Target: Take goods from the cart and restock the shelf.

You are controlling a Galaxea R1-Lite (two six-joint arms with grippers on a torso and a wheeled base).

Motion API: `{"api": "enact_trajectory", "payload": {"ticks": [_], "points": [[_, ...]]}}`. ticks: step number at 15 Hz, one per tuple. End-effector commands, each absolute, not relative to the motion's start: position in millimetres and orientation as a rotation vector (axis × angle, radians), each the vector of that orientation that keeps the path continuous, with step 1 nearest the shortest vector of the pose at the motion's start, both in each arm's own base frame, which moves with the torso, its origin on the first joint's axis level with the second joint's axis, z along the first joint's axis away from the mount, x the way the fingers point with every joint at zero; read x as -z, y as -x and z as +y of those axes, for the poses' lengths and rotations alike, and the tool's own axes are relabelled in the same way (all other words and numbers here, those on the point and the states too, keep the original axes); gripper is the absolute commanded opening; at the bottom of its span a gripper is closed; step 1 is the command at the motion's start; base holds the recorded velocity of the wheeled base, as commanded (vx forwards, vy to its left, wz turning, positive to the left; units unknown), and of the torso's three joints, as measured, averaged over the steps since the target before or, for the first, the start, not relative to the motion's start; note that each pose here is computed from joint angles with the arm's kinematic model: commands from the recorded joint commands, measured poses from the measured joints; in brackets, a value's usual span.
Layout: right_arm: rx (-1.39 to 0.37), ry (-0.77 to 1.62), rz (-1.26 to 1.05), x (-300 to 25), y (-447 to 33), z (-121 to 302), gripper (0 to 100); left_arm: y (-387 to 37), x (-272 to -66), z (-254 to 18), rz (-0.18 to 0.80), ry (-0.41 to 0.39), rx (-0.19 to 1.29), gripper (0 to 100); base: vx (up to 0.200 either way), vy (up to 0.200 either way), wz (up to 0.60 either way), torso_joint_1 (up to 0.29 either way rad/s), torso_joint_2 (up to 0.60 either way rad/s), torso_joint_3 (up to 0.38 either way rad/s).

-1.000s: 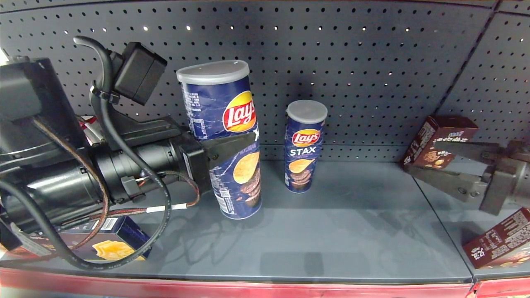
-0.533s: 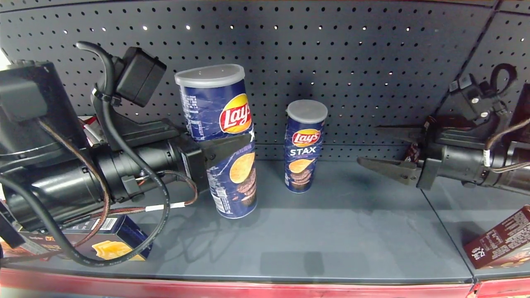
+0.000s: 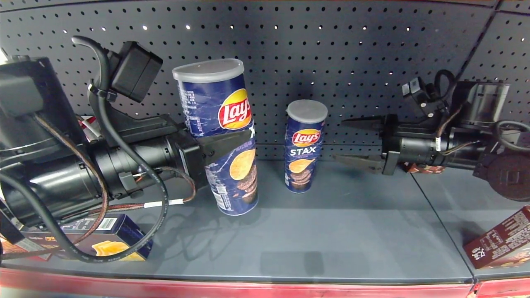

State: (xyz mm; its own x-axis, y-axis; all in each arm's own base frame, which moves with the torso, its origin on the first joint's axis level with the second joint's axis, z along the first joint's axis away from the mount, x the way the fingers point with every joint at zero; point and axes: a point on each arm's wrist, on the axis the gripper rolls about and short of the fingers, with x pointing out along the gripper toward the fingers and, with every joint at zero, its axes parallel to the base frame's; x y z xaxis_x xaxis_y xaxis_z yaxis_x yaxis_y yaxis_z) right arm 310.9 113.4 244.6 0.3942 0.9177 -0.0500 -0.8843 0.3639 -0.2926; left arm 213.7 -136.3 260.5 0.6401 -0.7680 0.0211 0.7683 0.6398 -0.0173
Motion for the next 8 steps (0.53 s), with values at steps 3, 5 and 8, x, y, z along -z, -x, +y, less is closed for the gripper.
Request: {"api": "enact_trajectory", "payload": {"ticks": [3,5,8], "points": [[-1.177,0.238,-0.072,-229.3,-339.5,125.5,100,-213.7,-257.2,-136.0,-0.003,0.024,0.879,0,0.000,0.000,0.00,0.000,0.00,0.000],[-1.177,0.232,-0.065,-227.3,-343.1,126.7,100,-214.0,-256.4,-136.2,0.000,0.024,0.879,0,0.000,0.000,0.00,0.000,0.00,0.000],[-1.211,0.221,-0.037,-211.7,-354.6,141.4,100,-219.0,-253.8,-139.1,0.006,0.023,0.879,0,0.000,0.000,0.00,0.000,0.00,0.000]]}}
